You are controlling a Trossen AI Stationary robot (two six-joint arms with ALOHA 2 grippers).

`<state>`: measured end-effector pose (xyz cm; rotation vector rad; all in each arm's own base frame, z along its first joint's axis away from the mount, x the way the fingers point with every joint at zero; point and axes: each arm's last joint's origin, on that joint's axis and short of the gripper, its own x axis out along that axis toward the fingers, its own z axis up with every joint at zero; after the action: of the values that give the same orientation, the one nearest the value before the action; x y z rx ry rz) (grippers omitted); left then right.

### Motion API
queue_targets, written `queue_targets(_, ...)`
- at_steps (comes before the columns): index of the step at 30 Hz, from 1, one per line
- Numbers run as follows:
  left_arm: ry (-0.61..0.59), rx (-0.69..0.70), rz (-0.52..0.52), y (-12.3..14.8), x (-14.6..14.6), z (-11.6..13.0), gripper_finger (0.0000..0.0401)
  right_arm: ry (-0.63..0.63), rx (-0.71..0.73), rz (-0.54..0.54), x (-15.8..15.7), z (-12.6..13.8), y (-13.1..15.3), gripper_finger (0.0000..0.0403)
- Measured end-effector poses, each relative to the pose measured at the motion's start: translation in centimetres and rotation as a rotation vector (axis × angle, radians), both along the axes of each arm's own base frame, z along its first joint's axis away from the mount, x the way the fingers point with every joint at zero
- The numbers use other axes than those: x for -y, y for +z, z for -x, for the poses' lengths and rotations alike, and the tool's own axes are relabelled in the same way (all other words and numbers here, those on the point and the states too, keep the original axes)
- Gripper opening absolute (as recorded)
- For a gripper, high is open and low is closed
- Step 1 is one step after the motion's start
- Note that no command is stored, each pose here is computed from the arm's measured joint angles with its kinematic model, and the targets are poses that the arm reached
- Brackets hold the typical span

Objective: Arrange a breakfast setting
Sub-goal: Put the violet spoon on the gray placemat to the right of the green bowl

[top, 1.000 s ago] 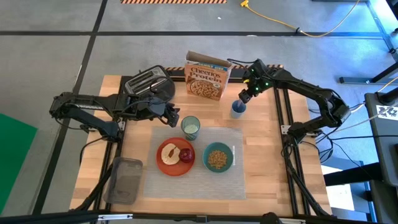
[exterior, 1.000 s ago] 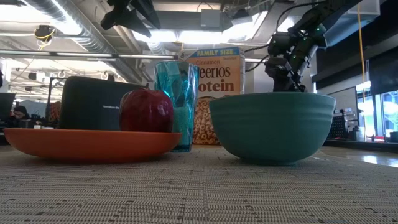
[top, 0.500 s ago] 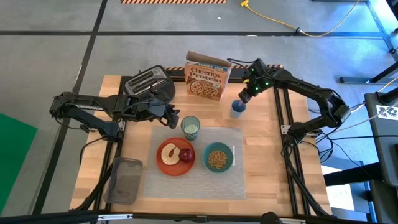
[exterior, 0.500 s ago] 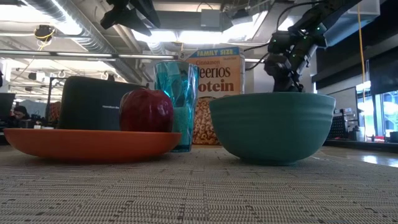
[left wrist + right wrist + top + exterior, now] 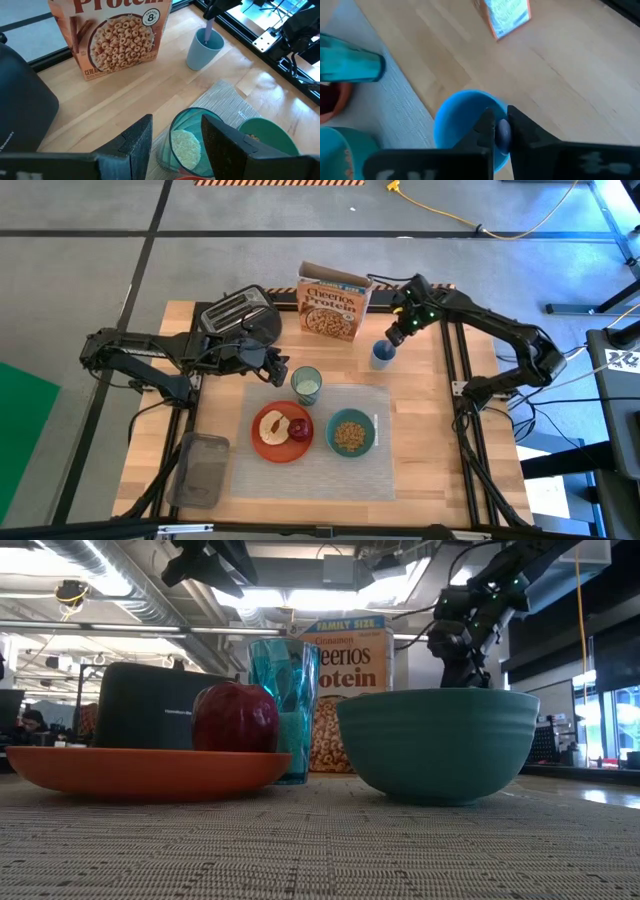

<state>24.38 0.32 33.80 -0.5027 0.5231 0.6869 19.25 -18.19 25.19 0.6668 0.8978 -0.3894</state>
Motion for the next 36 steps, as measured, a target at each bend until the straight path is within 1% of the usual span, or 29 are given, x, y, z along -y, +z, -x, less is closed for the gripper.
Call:
queue_targets(3, -0.001, 0.001, -0.001, 0.0, 0.0, 0.0, 0.0163, -0.014, 0.031, 0.008, -0.4, 0.3, 0.8, 0.0015)
queue_targets(7, -0.021, 0.024, -0.021, 0.3, 0.0, -0.2, 0.0163, -0.031, 0.077, 0.023, -1.0, 0.9, 2.1, 0.0028)
queue_targets(11, -0.052, 0.066, -0.064, 0.8, 0.0, -0.7, 0.0167, -0.042, 0.14, 0.036, -1.9, 1.7, 3.6, 0.002)
queue_targets(13, -0.059, 0.086, -0.106, 1.1, 0.0, -0.9, 0.0174, -0.054, 0.17, 0.052, -2.4, 2.2, 4.5, 0.0017)
queue_targets(18, -0.068, 0.141, -0.174, 1.9, -0.1, -1.3, 0.0193, -0.089, 0.287, 0.134, -3.6, 3.4, 8.5, 0.0023)
queue_targets(22, -0.05, 0.231, -0.175, 2.6, -0.5, -1.6, 0.0202, -0.088, 0.399, 0.224, -4.8, 4.5, 12.3, 0.0023)
queue_targets(26, -0.091, 0.336, -0.19, 3.7, -0.5, -2.1, 0.0203, -0.049, 0.558, 0.309, -6.6, 4.9, 15.7, 0.0018)
queue_targets(29, -0.119, 0.393, -0.229, 4.3, -0.5, -2.5, 0.0204, 0.003, 0.742, 0.363, -8.2, 4.8, 18.1, 0.002)
queue_targets(33, -0.133, 0.477, -0.261, 5.0, -0.3, -3.1, 0.0204, 0.073, 0.994, 0.429, -10.2, 4.0, 20.8, 0.002)
queue_targets(36, -0.151, 0.54, -0.299, 5.4, -0.3, -3.8, 0.0204, 0.106, 1.121, 0.481, -11.7, 3.0, 22.0, 0.0018)
